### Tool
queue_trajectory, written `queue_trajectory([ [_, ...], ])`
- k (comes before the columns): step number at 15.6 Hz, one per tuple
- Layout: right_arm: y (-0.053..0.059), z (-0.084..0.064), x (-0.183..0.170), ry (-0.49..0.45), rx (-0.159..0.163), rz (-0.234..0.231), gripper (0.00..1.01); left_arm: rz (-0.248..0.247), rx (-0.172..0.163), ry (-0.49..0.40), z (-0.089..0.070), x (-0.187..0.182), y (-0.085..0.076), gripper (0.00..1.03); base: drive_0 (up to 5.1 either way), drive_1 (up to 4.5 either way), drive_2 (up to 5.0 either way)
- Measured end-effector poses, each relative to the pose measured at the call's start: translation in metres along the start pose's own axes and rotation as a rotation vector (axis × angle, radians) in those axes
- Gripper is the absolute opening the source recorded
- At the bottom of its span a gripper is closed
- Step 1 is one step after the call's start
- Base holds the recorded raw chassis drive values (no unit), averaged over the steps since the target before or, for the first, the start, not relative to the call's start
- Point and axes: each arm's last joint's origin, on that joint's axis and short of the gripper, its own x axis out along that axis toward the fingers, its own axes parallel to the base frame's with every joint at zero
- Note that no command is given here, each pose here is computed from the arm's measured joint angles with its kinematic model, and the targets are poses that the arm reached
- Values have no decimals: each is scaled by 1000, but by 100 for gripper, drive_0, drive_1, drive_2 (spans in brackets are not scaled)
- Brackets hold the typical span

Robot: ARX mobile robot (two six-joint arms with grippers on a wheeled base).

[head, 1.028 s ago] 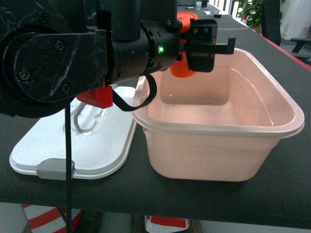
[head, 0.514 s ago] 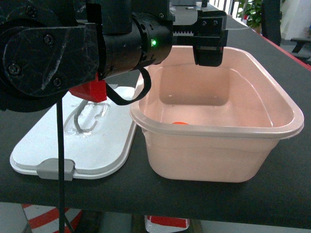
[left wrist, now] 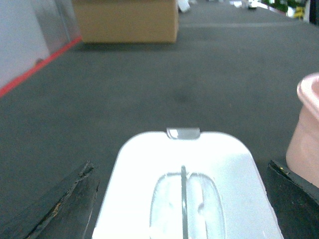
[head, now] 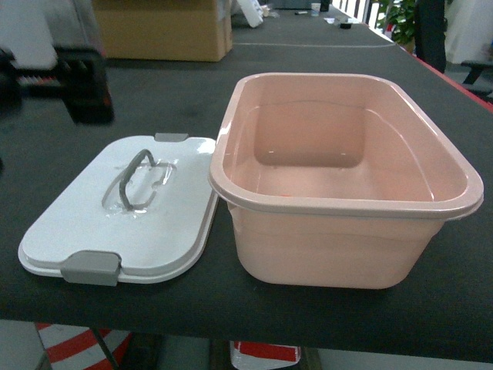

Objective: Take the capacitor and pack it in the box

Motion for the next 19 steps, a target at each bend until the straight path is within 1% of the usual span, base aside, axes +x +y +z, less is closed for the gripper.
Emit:
queue_trajectory([
  [1,0,0,0,0,0,0,98,-3,16,59,-23,10,-5,98,0,0,0],
  [2,0,0,0,0,0,0,98,6,23,79,-36,22,-9,98,0,0,0],
  [3,0,0,0,0,0,0,98,19,21,83,-43,37,-11,98,0,0,0],
  [5,0,0,0,0,0,0,98,21,20,107,-62,62,-16,98,0,0,0],
  [6,0,0,0,0,0,0,98,20,20,153,-77,73,-18,98,0,0,0],
  [7,0,0,0,0,0,0,98,12,10,178,-86,81,-19,98,0,0,0],
  [9,0,0,0,0,0,0,98,5,-1,199,-97,98,-19,98,0,0,0],
  [10,0,0,0,0,0,0,98,11,-7,200,-104,103,-17,98,0,0,0],
  [11,0,0,0,0,0,0,98,18,-18,212,-111,107,-15,98,0,0,0],
  [12,0,0,0,0,0,0,98,17,-22,236,-117,107,-14,98,0,0,0],
  [13,0,0,0,0,0,0,98,9,-24,235,-117,107,-14,98,0,0,0],
  [14,0,0,0,0,0,0,98,11,-24,228,-115,108,-14,88,0,0,0],
  [15,0,0,0,0,0,0,98,6,-23,231,-115,109,-15,76,0,0,0],
  [17,0,0,0,0,0,0,98,-5,-21,244,-116,108,-17,54,0,0,0],
  [19,0,0,0,0,0,0,98,-5,-19,257,-117,108,-17,30,0,0,0],
])
